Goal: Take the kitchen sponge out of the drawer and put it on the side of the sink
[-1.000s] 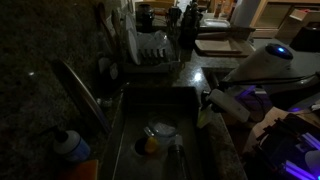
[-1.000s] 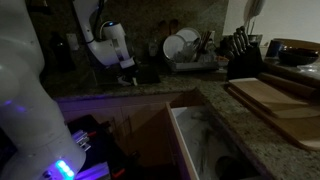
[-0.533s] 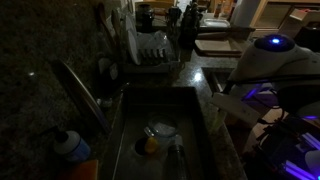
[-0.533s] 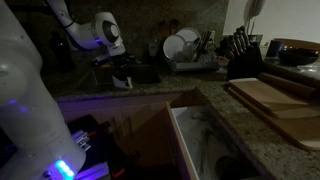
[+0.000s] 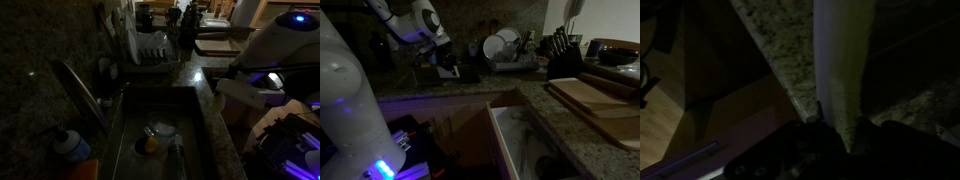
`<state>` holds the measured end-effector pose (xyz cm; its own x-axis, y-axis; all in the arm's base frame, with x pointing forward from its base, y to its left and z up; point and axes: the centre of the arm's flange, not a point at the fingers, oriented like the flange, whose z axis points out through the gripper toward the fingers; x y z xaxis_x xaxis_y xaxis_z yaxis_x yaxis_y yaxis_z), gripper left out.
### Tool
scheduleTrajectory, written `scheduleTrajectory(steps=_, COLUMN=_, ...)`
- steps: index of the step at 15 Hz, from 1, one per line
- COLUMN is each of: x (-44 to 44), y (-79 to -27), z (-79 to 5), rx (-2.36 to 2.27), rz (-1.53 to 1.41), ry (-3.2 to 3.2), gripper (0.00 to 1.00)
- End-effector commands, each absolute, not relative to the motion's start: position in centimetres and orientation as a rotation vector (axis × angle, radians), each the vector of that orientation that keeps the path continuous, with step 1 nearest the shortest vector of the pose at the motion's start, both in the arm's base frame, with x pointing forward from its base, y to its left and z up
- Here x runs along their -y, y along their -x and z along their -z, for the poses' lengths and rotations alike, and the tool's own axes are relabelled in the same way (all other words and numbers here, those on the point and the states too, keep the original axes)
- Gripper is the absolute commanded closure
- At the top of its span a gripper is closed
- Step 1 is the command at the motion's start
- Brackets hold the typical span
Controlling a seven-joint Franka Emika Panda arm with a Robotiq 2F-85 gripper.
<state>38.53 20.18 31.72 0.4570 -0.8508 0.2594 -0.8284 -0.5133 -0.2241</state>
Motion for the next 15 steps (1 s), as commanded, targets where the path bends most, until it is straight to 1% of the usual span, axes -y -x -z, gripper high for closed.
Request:
scheduleTrajectory(steps=1, x=-20.1, y=-41.0, z=-26.7, rx=-1.375, rz=0.499, ry=2.563, gripper=0.97)
scheduleTrajectory(steps=5, x=-19.7, y=-41.5, z=-24.7, rx=-1.336, rz=0.358, ry=2.565, gripper=0.97)
scheduleTrajectory(steps=8, x=-19.4, y=-41.2, z=-24.9, rx=-1.353, rz=0.266, ry=2.607, gripper=0.97)
scheduleTrajectory(steps=10, x=-19.7, y=-41.8, z=-24.6, rx=-1.329, rz=0.251, ry=2.616, gripper=0.97)
scheduleTrajectory(steps=15, x=-21.5, y=-43.4, z=-23.4, rx=-1.186, rz=0.082, ry=2.582, gripper=0.97)
